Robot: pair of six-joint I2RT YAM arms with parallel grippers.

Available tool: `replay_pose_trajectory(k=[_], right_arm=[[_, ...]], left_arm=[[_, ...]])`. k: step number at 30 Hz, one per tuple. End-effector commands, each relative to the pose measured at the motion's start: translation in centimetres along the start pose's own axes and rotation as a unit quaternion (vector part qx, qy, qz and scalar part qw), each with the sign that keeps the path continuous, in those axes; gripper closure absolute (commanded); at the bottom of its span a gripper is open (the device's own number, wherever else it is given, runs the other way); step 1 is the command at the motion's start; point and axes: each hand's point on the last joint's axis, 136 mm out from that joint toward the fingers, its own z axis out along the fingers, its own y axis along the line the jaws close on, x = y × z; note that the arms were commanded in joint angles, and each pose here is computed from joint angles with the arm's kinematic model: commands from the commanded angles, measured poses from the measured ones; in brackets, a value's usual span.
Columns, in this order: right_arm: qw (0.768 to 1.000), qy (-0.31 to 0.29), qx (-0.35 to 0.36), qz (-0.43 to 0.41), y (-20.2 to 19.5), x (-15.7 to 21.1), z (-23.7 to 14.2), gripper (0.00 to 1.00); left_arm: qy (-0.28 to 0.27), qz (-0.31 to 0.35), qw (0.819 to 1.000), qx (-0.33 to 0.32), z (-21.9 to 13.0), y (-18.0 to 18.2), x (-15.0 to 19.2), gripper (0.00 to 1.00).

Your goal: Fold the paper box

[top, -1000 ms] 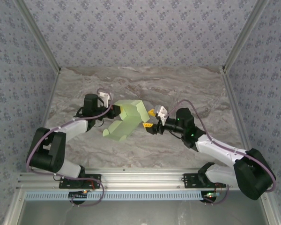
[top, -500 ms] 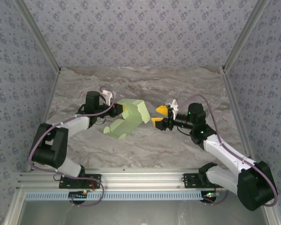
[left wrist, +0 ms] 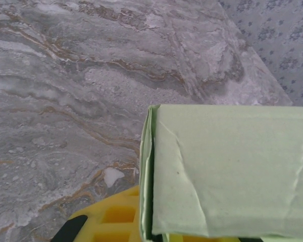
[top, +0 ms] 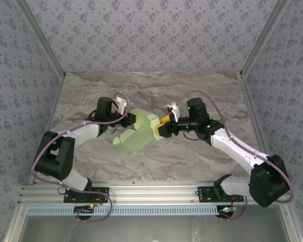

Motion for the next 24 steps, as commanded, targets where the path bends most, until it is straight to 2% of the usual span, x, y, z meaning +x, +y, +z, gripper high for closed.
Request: replay_pose_trajectory(k=[1,8,13,19,24], right_arm=[[0.998,0.003,0.05,0.028,-1.4,-0.9,0.4,0.43],[0.994,0.019,0.102,0.044,-3.1,0.0,1.4,0.48],[0.994,0.011,0.102,0.036,-2.4,-0.3,2.2,0.46],[0.989,-0.004,0.149,0.013,-3.2,-0.1,2.8,0.42],[0.979,-0.003,0.199,0.039,-5.9,1.0,2.5,0.4]], left_arm=[[0.001,0.018,1.0,0.023,0.1,-1.5,-1.0,1.0],[-0.002,0.015,1.0,0.014,0.0,-1.4,-1.2,1.0],[-0.002,0.021,1.0,-0.004,0.1,-0.7,-0.7,1.0],[-0.018,0.015,0.998,-0.05,0.0,0.8,-0.7,1.0],[-0.029,0.011,0.995,-0.091,0.1,2.5,-0.5,1.0]])
